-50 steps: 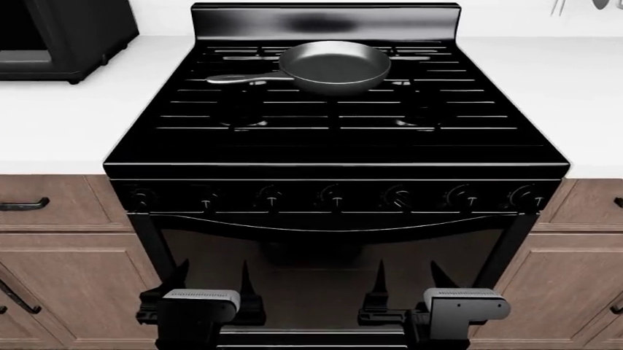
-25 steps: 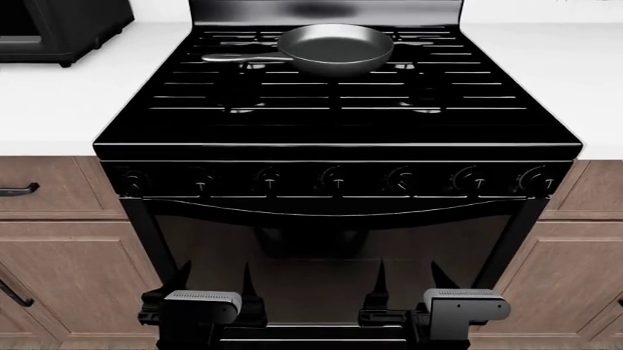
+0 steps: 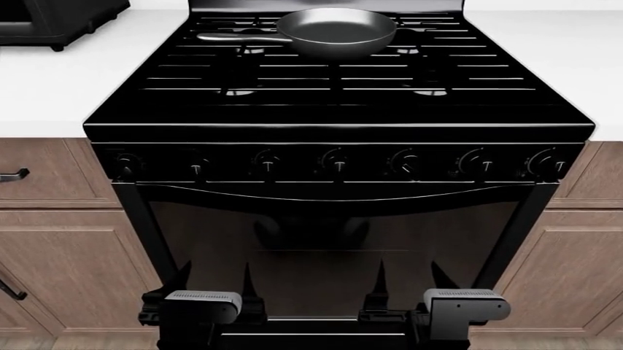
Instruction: Turn off the center burner of the stove.
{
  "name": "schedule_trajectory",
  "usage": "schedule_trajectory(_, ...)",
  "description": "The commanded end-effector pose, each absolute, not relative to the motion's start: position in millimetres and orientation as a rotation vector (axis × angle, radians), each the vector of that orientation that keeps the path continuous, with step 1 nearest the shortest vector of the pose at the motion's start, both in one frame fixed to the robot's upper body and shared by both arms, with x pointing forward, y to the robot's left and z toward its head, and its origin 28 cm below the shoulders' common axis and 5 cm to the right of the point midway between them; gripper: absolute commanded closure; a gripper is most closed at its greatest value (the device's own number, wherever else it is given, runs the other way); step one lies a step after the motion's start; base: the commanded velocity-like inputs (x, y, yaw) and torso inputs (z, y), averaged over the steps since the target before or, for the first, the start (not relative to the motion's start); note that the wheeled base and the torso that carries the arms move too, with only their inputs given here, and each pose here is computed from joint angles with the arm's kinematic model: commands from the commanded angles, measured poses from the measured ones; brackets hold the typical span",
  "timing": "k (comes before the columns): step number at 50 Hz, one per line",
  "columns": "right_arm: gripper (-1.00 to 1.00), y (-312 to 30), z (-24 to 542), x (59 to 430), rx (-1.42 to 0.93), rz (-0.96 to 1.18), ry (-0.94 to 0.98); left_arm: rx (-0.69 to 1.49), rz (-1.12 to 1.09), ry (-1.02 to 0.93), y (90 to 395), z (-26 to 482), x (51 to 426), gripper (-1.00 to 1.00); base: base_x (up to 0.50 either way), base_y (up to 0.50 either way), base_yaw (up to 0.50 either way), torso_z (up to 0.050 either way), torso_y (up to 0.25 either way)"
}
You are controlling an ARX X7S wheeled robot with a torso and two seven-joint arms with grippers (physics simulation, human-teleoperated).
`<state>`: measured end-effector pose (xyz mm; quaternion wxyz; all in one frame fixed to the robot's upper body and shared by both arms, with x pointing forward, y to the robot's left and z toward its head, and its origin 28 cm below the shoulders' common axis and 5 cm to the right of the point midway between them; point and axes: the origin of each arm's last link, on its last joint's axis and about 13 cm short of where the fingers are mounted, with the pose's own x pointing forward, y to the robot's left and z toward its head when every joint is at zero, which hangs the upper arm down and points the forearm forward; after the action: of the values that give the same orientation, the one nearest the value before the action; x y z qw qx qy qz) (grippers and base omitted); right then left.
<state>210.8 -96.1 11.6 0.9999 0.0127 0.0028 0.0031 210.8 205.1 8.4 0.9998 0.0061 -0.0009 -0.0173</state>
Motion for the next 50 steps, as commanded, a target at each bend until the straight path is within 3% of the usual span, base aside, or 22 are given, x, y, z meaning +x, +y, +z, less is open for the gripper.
schedule_trajectory(1,-1.00,-96,14,211,-0.001,0.009,-0.004,0.012,-0.033,-0.006,205,9,211,-1.00,0.00,0.00,0.00,0.000,0.000)
schedule_trajectory(32,-1.00,-116,128,199,-0.536,0.053,-0.160,-0.019,-0.032,0.055,205,6,214,-1.00,0.00,0.00,0.00,0.000,0.000)
schedule_trajectory(50,-1.00,-131,170,196,-0.756,0.079,-0.147,-0.027,-0.032,0.072,205,5,214,-1.00,0.00,0.00,0.00,0.000,0.000)
